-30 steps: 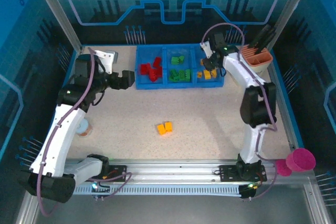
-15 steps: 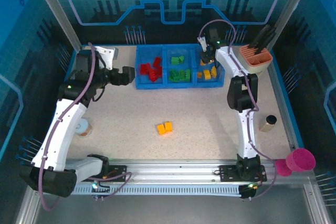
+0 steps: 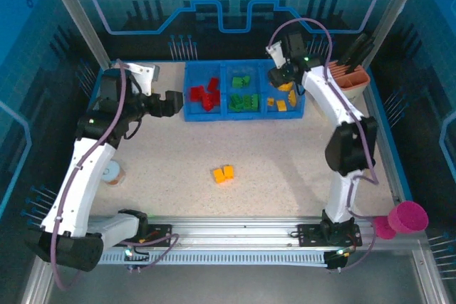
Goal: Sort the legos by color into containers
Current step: Place the lego in the container, then pick up the lego from the bottom-center of the table.
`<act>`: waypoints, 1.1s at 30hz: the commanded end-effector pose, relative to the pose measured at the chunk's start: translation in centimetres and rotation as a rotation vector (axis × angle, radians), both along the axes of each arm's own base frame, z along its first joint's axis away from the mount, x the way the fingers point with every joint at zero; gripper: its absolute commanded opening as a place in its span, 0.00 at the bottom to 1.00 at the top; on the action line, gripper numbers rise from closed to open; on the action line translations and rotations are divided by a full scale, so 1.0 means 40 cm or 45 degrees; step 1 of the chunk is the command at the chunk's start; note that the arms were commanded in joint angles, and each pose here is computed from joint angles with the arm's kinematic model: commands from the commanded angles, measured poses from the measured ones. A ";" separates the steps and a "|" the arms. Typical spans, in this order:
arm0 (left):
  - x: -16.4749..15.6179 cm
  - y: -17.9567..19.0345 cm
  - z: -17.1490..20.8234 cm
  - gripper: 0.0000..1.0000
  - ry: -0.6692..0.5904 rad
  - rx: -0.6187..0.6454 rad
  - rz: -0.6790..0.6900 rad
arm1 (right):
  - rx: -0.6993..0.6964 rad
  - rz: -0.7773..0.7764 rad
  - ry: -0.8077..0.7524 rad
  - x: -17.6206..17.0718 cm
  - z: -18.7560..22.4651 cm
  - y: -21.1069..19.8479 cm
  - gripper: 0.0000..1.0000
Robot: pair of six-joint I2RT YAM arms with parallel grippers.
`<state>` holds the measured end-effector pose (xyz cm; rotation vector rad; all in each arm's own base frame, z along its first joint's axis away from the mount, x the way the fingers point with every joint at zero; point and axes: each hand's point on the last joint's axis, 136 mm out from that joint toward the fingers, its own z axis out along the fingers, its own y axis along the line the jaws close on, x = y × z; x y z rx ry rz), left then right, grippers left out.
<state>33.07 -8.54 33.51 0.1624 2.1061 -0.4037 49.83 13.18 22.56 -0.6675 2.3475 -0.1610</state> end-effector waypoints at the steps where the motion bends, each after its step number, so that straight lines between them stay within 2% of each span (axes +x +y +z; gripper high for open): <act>1: -0.025 -0.002 0.023 0.98 -0.061 -0.031 -0.024 | 0.005 0.204 -0.004 -0.113 0.018 0.115 0.63; 3: -0.028 -0.001 0.026 0.98 -0.081 -0.033 -0.023 | 0.018 0.388 -0.007 -0.185 0.002 0.190 0.68; 5: -0.031 -0.003 0.029 0.98 -0.095 -0.036 -0.031 | 0.035 0.660 -0.004 -0.289 -0.016 0.294 0.70; 8: -0.039 -0.010 0.030 0.99 -0.103 -0.037 -0.059 | 0.018 1.064 0.072 -0.483 -0.091 0.431 0.75; 11: -0.051 -0.007 0.026 0.99 -0.114 -0.018 -0.065 | -0.062 1.183 -0.004 -0.561 -0.137 0.489 0.76; 14: -0.054 0.002 0.024 0.99 -0.126 -0.006 -0.043 | -0.150 1.282 0.138 -0.610 -0.200 0.511 0.81; 19: -0.047 0.001 0.014 0.99 -0.115 -0.005 -0.045 | -0.203 1.455 0.202 -0.697 -0.275 0.570 0.89; 24: -0.042 0.000 0.005 0.99 -0.118 0.001 -0.049 | -0.233 1.540 0.280 -0.746 -0.342 0.595 0.89; 33: -0.038 0.004 -0.005 0.99 -0.123 0.017 -0.045 | -0.327 1.522 0.314 -0.720 -0.434 0.598 0.89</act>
